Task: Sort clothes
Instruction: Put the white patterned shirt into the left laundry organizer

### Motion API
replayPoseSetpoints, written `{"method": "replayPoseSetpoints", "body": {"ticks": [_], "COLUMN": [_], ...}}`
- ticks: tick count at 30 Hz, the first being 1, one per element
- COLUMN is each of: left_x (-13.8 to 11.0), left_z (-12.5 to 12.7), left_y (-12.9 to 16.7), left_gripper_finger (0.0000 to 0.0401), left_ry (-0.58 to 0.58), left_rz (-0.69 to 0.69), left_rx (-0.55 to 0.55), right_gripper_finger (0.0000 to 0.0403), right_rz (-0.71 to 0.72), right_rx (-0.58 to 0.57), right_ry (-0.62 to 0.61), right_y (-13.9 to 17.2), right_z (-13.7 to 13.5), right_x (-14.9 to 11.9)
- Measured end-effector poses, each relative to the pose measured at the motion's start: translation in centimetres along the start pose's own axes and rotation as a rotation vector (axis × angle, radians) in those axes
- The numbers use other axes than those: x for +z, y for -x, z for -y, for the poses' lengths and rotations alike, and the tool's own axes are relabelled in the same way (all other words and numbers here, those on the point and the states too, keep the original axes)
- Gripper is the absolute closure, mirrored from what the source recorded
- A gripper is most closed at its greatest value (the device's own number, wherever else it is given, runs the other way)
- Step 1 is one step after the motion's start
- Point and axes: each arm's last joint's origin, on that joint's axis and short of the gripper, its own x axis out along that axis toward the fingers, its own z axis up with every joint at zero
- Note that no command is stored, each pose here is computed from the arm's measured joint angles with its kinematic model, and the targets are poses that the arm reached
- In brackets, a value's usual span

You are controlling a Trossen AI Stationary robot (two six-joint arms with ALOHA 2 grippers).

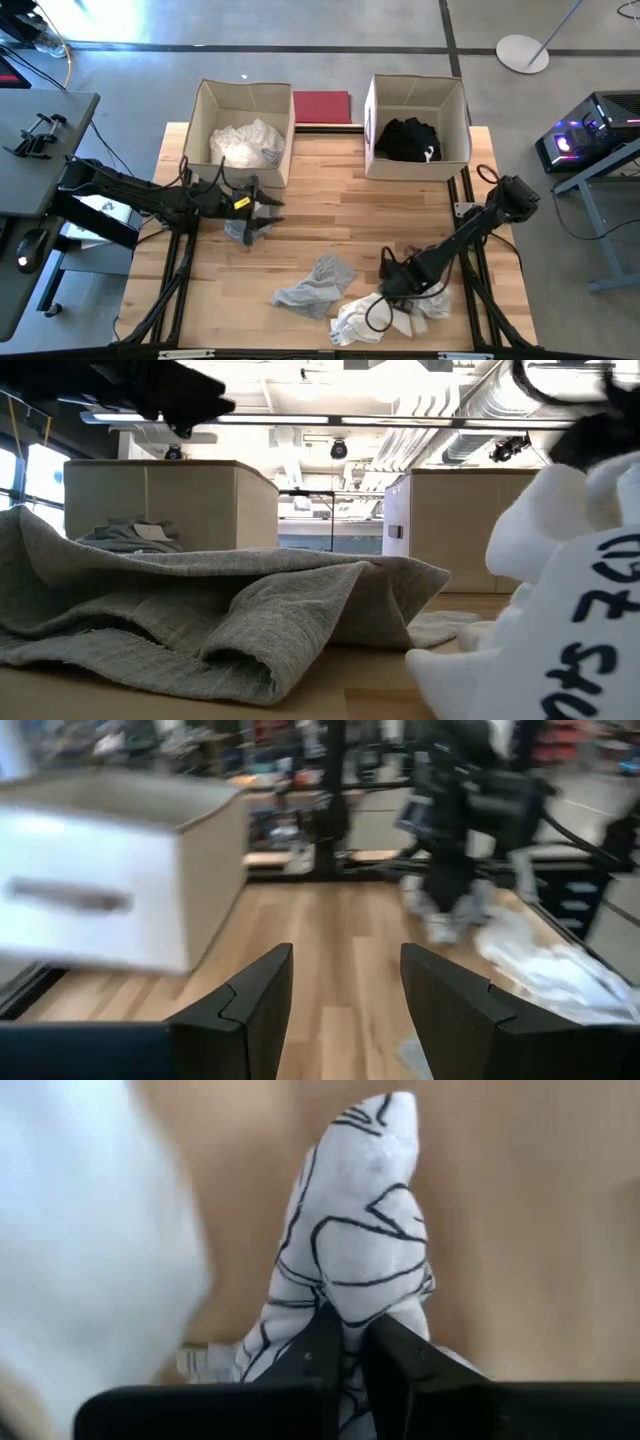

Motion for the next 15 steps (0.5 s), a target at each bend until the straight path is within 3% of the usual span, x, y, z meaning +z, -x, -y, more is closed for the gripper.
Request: {"method": "replayPoseSetpoints", "body": {"ticks": [7, 12, 15], "left_x": [-0.3, -1.3, -2.2], "left_z": [1.5, 2.2, 2.7], "left_y": [-2.3, -3.7, -4.6], "left_gripper_finger": [0.0243, 0.0247, 0.0247], "left_ry": [-0.244, -0.303, -0.361], "left_rz": [0.118, 0.161, 0.175], "left_rx": [-0.078, -0.105, -0.176], "right_gripper_finger": [0.0397, 0.0399, 0.0399], "right_rz": [0.488, 0.888, 1.020], "right_rx": [-0.272, -0.419, -0.484], "right_ry": [0.004, 0.015, 0.040], "right_y": [6.6, 10.0, 11.0], "right_z": [-0.7, -1.5, -1.6], "right_x": [4.2, 6.8, 8.4]}}
